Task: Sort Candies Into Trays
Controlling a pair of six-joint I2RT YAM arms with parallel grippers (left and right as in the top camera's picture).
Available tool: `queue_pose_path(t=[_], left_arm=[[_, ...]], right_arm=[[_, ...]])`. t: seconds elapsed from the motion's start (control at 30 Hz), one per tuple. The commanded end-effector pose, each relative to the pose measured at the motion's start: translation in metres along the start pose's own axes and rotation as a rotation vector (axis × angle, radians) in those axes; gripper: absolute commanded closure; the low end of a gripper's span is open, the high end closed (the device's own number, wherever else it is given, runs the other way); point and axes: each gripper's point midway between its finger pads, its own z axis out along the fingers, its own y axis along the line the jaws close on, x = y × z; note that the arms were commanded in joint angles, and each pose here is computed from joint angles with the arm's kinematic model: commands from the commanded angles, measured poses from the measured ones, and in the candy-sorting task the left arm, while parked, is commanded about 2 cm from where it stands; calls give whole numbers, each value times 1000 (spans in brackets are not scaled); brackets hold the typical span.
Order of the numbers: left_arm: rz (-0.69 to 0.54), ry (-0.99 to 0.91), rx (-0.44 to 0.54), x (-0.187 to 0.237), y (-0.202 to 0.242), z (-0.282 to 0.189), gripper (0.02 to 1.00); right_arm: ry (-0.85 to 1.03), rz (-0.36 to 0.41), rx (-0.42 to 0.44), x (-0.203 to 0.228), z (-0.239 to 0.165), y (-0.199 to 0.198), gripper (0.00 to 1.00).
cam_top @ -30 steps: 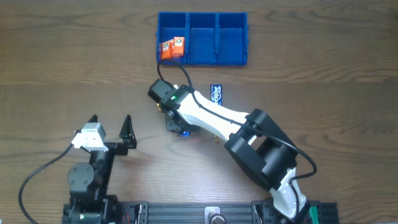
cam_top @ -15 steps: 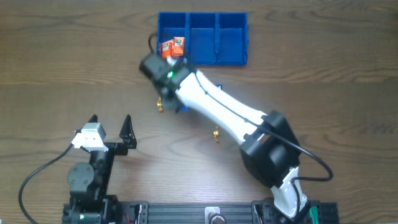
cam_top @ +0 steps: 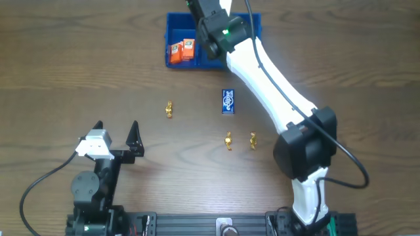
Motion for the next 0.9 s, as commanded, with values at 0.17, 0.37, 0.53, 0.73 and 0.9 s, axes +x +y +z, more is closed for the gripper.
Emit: queue_pose_path(t=[0.17,0.37,0.53,0.73,0.9], left_arm=[[2,49,3,16,2,1,20],[2,49,3,16,2,1,20],[2,49,3,16,2,1,20],[2,49,3,16,2,1,20],[2,49,3,16,2,1,23]], right_arm=[[50,-28,57,27,58,-8,768],[63,5,46,31,59,-5,759],[64,21,39,33,58,-1,755],[79,10,13,40,61,9,684],[85,6,6,43,60,12,419]])
